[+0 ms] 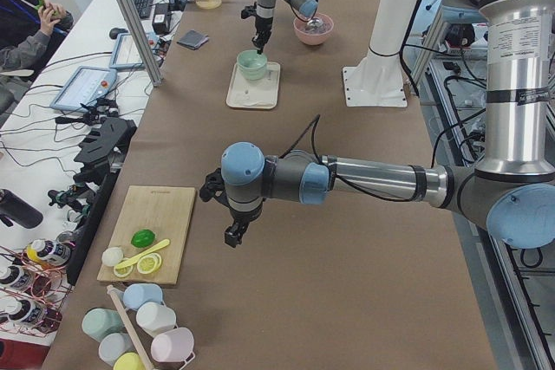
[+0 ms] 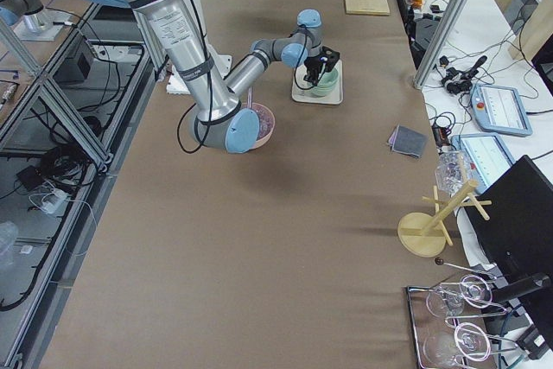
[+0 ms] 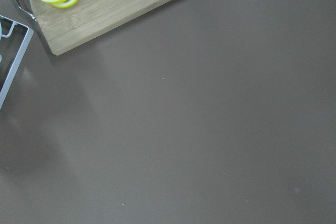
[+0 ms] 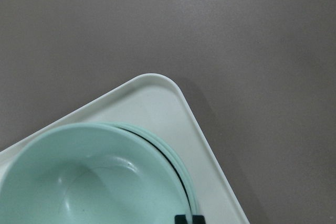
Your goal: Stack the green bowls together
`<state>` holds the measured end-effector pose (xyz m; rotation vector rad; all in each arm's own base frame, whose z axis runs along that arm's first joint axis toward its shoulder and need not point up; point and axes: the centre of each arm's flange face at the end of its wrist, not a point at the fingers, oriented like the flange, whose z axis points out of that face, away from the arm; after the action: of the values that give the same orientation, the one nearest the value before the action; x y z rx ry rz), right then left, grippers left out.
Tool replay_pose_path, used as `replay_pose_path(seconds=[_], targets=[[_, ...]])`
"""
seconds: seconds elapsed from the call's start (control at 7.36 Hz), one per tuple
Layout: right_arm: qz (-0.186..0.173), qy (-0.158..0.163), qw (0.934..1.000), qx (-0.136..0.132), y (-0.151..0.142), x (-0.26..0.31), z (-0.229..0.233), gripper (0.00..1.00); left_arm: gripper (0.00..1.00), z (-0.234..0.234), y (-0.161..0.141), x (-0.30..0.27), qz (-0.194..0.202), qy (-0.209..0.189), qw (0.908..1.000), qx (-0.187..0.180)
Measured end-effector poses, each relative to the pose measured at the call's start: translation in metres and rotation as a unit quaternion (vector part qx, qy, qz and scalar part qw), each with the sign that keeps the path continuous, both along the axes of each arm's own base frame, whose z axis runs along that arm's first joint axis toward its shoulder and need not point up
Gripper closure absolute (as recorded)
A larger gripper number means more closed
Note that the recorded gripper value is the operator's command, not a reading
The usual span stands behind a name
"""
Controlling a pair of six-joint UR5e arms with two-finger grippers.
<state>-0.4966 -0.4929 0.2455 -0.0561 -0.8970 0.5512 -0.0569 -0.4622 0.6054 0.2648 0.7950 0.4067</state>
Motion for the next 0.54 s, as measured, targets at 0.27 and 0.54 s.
replay_pose_path(seconds=[0.27, 0.54], targets=[[0.0, 0.0, 1.0, 0.0, 0.0004, -0.0002, -0.0001, 1.0, 0.01, 0.0001, 0.0002, 0.0001, 0.0, 0.001, 1.0, 0.0], [-0.002, 0.0, 1.0, 0.001, 0.0012, -0.0011, -0.0004, 1.0, 0.01, 0.0002, 0.0003, 0.0001, 0.0, 0.001, 1.0, -0.001]])
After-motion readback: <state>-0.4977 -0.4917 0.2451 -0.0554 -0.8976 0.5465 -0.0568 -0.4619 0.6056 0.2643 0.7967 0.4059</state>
